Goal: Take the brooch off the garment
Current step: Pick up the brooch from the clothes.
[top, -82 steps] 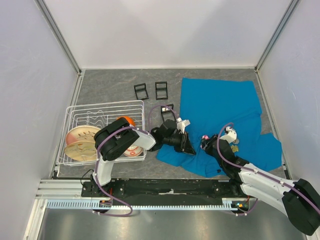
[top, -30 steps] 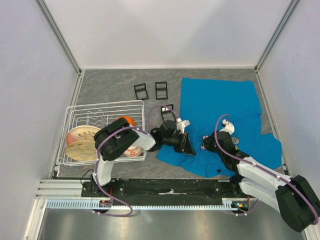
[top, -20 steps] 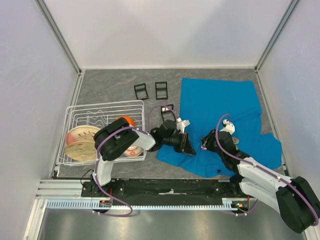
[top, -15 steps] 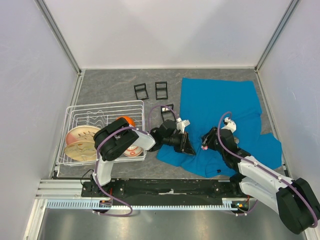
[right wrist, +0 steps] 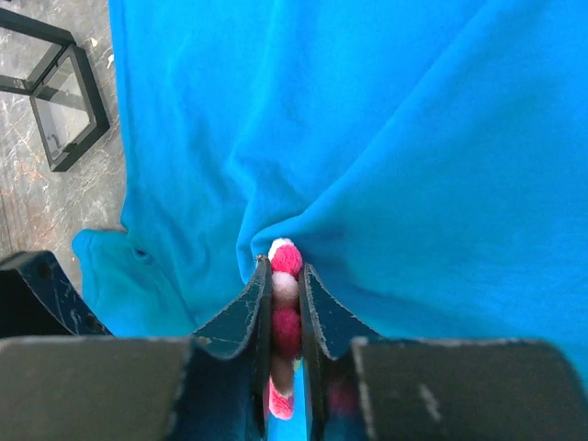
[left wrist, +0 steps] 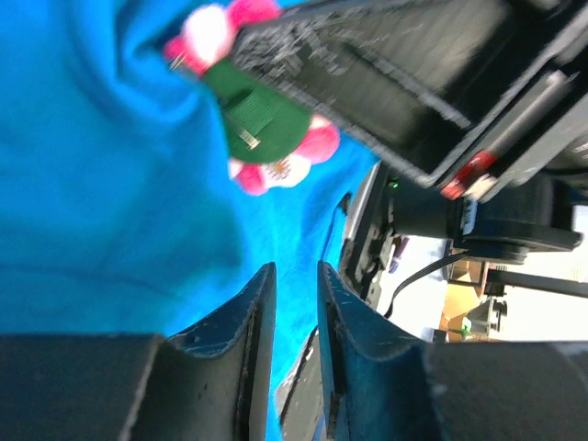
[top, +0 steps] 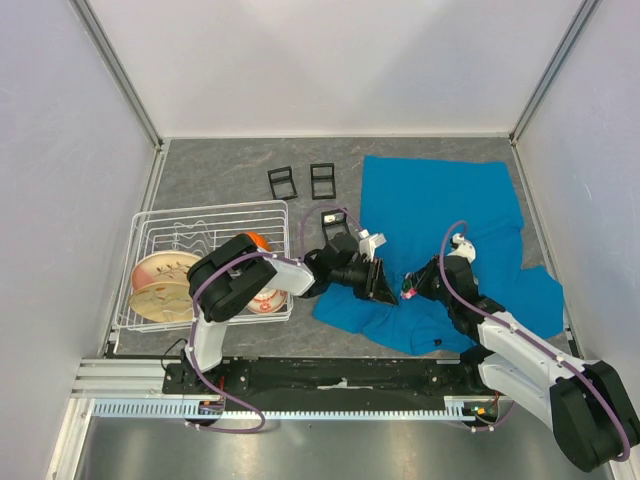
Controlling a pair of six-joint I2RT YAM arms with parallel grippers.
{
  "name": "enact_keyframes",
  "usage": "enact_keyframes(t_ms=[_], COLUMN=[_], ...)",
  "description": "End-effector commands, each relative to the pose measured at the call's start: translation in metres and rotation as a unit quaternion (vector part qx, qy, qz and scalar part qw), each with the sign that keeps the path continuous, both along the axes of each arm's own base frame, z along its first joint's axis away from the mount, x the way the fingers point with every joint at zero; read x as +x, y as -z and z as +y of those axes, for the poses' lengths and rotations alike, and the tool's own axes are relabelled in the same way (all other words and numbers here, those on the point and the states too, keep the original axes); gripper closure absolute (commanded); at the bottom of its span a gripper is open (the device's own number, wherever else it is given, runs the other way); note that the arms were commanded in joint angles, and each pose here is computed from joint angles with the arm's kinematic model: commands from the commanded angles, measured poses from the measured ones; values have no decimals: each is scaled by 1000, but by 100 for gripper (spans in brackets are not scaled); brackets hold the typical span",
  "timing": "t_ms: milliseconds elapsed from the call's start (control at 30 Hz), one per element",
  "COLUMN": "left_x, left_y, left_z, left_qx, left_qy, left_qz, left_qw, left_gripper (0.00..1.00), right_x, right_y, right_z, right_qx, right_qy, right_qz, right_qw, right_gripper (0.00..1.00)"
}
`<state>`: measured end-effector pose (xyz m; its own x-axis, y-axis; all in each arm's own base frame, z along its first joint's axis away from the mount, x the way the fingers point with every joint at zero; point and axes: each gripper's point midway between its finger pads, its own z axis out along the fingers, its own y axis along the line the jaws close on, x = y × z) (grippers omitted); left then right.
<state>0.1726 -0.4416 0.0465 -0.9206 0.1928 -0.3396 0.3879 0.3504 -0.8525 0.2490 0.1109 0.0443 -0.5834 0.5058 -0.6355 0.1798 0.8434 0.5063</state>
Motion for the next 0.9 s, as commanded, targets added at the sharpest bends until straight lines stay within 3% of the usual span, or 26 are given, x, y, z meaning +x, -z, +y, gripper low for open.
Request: enact_keyframes(t_ms=[0, 133, 300, 500, 700, 867], left_x=[7, 21, 43, 54, 62, 68], left_y=[-53, -62, -52, -45, -38, -41], left_z=[-17, -18, -12, -17, -26, -23], left_qx=[-61, -64, -44, -32, -33, -38], left_qy=[12, -13, -49, -53, -52, -63], left_qz=[-13, -3, 34, 32, 47, 39], left_qw=[998, 998, 997, 998, 997, 997], left_gripper=[67, 66, 70, 69, 75, 71], right_x=[5, 5, 8, 11, 14, 16], right_y=[-5, -4, -14, -34, -33, -32], right_z=[6, 10, 8, 8, 4, 5], right_qx=[10, 31, 51, 58, 50, 44], right_qy=[-18, -23, -13, -19, -12, -15], right_qz=[-28, -57, -110, -161, -177, -180], right_qw=[999, 998, 992, 985, 983, 982], right_gripper=[85, 100, 100, 100, 100, 100])
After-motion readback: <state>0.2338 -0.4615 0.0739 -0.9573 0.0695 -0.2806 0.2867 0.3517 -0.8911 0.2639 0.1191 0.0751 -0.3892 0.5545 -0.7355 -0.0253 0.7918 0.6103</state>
